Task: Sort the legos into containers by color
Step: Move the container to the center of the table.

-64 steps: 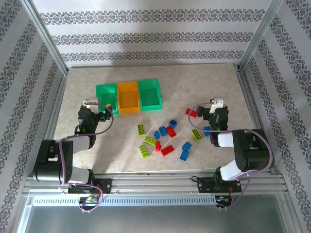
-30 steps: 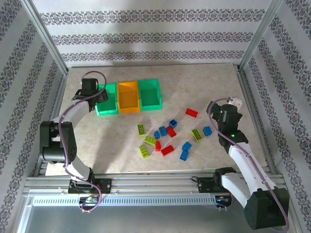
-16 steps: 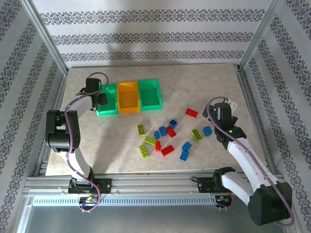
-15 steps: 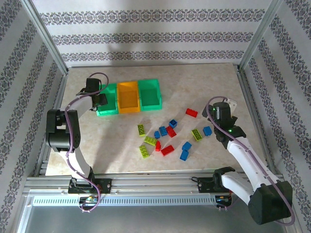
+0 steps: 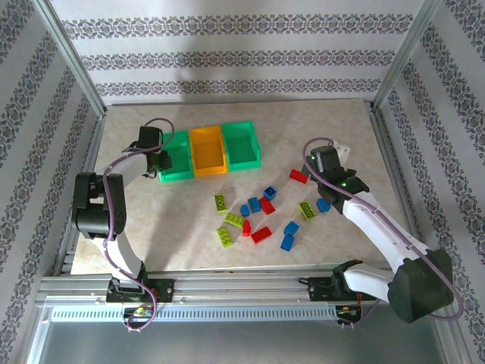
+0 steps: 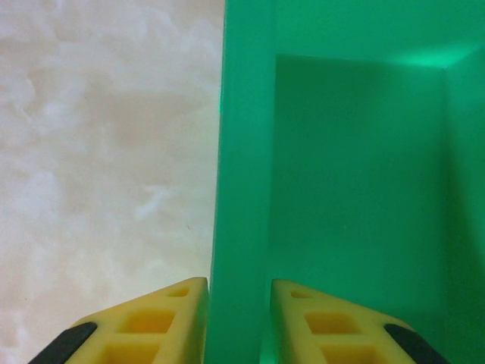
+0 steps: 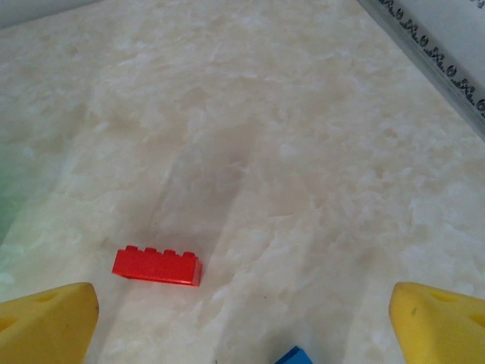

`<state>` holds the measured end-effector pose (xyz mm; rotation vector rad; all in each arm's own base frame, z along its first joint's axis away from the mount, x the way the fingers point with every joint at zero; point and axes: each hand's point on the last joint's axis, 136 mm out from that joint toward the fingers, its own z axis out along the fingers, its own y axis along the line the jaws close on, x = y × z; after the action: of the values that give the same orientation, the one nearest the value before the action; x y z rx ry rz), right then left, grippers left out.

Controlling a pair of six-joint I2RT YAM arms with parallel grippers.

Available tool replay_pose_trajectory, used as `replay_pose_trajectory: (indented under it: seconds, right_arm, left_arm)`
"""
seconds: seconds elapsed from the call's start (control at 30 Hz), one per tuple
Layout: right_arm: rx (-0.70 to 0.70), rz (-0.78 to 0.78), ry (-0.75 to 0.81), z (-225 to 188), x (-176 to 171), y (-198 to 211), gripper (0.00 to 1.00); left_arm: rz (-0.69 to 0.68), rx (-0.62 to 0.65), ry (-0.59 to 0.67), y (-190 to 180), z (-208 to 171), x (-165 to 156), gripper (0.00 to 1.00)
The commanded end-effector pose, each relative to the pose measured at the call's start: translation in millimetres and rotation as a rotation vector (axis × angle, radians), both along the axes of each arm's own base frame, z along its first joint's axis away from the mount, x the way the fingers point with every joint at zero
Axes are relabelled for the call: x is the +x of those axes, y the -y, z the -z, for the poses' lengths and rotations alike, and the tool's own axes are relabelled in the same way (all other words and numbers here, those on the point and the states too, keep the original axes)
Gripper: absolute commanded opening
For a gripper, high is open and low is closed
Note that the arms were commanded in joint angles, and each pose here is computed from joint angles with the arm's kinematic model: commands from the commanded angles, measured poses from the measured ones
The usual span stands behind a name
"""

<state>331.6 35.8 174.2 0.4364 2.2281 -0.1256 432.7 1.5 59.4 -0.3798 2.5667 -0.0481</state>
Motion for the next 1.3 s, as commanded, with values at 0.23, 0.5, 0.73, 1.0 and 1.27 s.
replay_pose_trajectory:
  seconds: [0.23, 0.5, 0.73, 1.0, 1.27]
  right_arm:
    - [0.024, 0.013, -0.138, 20.7, -24.4, -11.9, 0.98]
    - [0.057, 0.059, -0.189, 37.6, -47.7, -5.6, 0.98]
    - [0.078, 0.09, -0.259, 56.6, -66.6, -1.9, 0.98]
    - [0.104, 0.125, -0.364, 83.0, -77.9, 2.6, 0.98]
    - [0.162, 0.157, -0.406, 97.9, -80.5, 9.1, 0.94]
  left_arm:
    - [0.088, -0.055, -0.018, 62.4, -1.9, -27.1, 0.21]
    - [0.186, -0.041, -0.044, 93.3, 8.7, -30.8, 0.15]
    - [0.143, -0.062, -0.047, 100.1, 10.9, -30.5, 0.15]
    - [0.068, -0.084, -0.023, 104.5, 7.6, -25.4, 0.15]
    - [0.042, -0.056, -0.016, 99.3, 4.5, -22.4, 0.18]
